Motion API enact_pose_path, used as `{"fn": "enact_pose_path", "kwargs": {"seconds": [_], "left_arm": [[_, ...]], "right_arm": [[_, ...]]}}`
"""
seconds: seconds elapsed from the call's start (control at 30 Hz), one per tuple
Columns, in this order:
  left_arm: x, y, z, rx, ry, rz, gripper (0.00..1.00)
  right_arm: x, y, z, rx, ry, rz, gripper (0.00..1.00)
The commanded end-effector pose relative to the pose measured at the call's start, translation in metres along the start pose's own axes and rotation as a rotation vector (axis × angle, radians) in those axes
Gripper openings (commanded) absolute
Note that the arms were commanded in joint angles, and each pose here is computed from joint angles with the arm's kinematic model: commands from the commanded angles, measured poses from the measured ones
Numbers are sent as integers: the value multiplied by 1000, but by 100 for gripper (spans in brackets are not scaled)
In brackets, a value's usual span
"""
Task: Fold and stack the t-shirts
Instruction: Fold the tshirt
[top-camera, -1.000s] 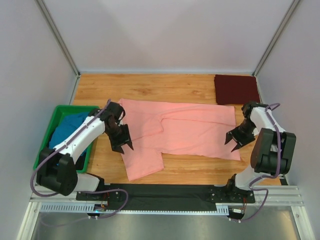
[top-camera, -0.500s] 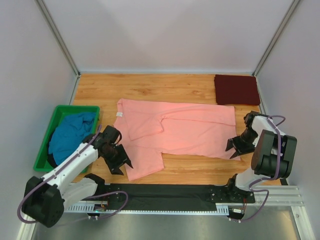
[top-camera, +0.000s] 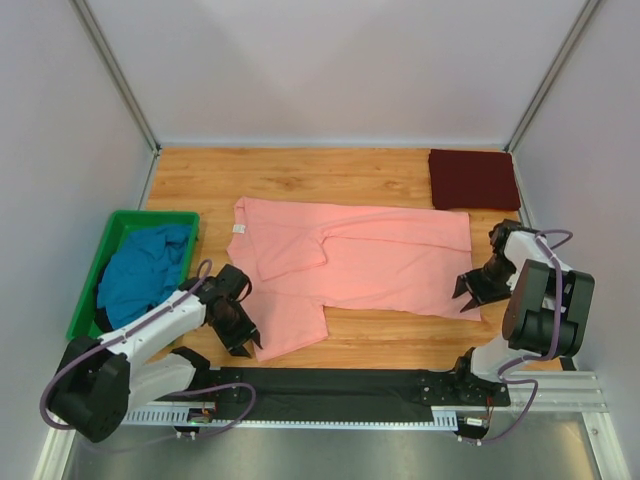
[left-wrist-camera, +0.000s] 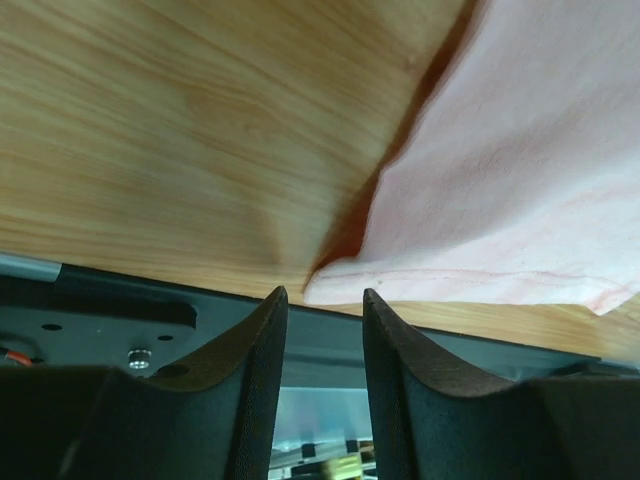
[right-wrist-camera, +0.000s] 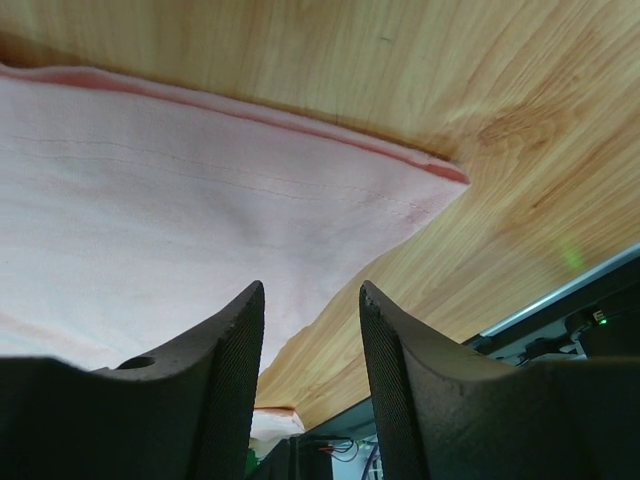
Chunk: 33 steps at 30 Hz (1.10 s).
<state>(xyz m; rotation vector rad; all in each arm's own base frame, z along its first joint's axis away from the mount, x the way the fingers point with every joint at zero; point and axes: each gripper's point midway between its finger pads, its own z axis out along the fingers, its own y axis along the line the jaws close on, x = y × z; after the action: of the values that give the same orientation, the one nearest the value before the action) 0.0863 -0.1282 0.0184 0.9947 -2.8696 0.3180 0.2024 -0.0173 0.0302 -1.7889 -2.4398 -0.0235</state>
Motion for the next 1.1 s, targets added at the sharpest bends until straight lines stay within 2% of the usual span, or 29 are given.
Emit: {"fn": "enact_pose_path", "kwargs": {"seconds": [0.0,0.2,0.4,0.57,0.77,0.87,1.0,1.07], "left_arm": [[0,-9,-9,-2,-36,-20,43],[7,-10,-1,-41,-26,-15,42],[14,-4,2,-127,-5,18,36],[8,-7,-1,-147,-41,24,33],[6,-11,8,-124,-42,37,22],[10,-8,12,-126,-17,38,23],[12,-8,10,-134,-6,52,34],[12,-6,6,-141,-11,62,36]], "right_arm": [[-15,10,-13,-45,-61,-15,44],[-17,11,-12,-45,-66,-23,44],[-18,8,-13,-41,-76,-26,43],[-19,3,-16,-56,-84,16,43],[-21,1,-22,-52,-97,6,44],[-20,-3,-29,-59,-110,3,45],[-24,-11,-30,-40,-152,1,45],[-25,-13,-27,-28,-157,-6,44]]}}
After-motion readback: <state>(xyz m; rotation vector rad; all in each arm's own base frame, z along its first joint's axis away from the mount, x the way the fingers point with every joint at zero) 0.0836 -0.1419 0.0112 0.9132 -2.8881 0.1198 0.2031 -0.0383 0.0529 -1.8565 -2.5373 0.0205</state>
